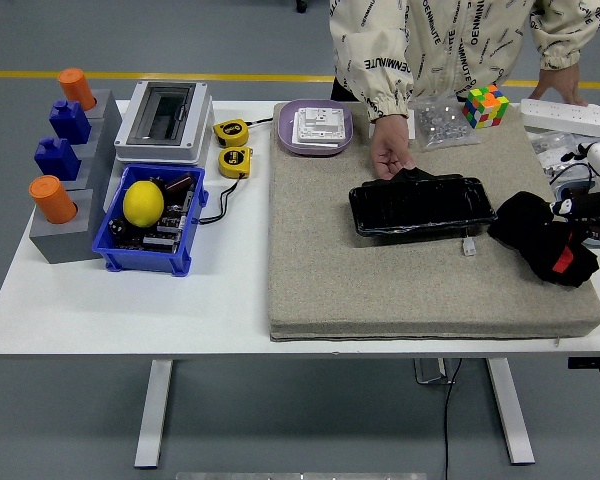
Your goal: Pick the rag up,wipe the panel,place it on the desk
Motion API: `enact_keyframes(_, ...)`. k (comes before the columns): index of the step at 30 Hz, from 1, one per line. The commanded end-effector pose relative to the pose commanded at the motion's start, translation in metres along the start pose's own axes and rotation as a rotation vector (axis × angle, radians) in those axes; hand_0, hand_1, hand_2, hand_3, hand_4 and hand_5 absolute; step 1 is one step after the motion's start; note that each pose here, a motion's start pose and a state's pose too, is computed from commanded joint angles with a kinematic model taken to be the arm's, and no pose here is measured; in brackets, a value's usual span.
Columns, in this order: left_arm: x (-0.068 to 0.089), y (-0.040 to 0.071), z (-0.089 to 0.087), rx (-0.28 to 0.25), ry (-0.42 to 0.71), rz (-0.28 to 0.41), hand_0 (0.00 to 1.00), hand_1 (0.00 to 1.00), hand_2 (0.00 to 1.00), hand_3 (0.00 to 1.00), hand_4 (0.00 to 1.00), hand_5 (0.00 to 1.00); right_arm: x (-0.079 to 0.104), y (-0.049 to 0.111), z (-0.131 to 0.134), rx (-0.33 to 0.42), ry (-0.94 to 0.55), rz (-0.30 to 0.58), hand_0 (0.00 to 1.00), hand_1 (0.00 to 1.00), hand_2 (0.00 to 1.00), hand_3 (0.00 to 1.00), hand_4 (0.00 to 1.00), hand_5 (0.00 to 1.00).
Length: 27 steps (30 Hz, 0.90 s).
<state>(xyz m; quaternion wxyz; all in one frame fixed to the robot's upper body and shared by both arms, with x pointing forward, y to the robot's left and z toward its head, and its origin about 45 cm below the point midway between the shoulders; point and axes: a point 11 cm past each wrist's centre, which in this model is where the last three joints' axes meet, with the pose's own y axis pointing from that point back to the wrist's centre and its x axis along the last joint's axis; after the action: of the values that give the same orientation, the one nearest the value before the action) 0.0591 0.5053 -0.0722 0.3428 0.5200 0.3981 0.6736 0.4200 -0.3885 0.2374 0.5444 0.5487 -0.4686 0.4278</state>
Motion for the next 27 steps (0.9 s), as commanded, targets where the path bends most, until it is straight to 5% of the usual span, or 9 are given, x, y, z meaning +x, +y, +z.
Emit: enact_keyframes(27,0.000,0.000,-0.004,0.009,-0.006,-0.001,0.635,0.658,0.683,0.573,0.612,0.507,-0.031,-0.010,0.009,0.010,-0.018,0.055,0.782,0.732,0.809,0.802,0.998,0.630)
